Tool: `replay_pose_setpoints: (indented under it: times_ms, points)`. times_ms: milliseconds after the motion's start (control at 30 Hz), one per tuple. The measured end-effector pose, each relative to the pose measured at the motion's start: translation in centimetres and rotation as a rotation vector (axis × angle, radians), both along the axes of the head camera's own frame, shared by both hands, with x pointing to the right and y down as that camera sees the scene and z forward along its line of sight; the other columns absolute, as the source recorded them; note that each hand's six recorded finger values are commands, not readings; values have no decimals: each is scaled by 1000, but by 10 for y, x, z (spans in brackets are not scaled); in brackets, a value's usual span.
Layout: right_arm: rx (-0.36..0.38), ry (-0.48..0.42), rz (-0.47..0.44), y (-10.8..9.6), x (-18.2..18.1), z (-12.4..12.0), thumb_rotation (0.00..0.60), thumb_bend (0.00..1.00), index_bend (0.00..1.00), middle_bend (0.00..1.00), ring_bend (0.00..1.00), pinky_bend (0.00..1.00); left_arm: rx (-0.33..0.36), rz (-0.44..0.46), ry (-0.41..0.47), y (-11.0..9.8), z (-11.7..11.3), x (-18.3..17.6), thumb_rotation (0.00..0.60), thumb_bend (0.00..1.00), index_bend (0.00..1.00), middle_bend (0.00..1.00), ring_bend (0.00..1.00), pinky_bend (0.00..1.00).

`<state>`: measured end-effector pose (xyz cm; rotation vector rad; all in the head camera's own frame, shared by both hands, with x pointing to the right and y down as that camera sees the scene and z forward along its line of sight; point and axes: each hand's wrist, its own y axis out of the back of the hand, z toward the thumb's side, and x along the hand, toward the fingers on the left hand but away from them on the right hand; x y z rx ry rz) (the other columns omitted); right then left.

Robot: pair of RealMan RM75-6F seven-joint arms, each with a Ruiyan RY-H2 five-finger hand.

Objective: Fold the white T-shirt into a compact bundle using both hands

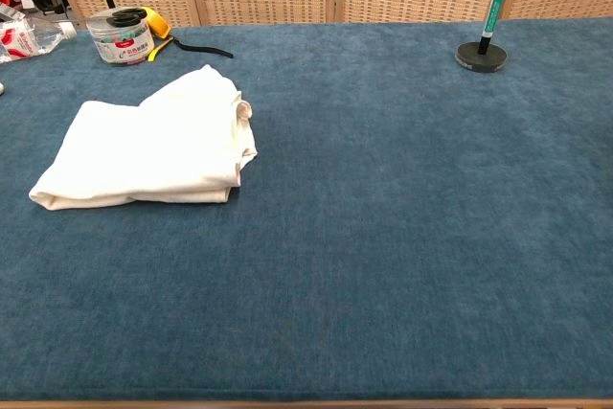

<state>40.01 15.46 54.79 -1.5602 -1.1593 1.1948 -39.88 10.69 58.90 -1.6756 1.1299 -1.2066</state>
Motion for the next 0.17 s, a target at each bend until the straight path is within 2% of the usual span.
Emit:
replay_pose_setpoints:
  times_ms: [167]
  points:
    - [14,52,21,2,0,-2,600,0,0,0,0,0,-44,-138,-76,41,-16,-46,600,0,0,0,0,0]
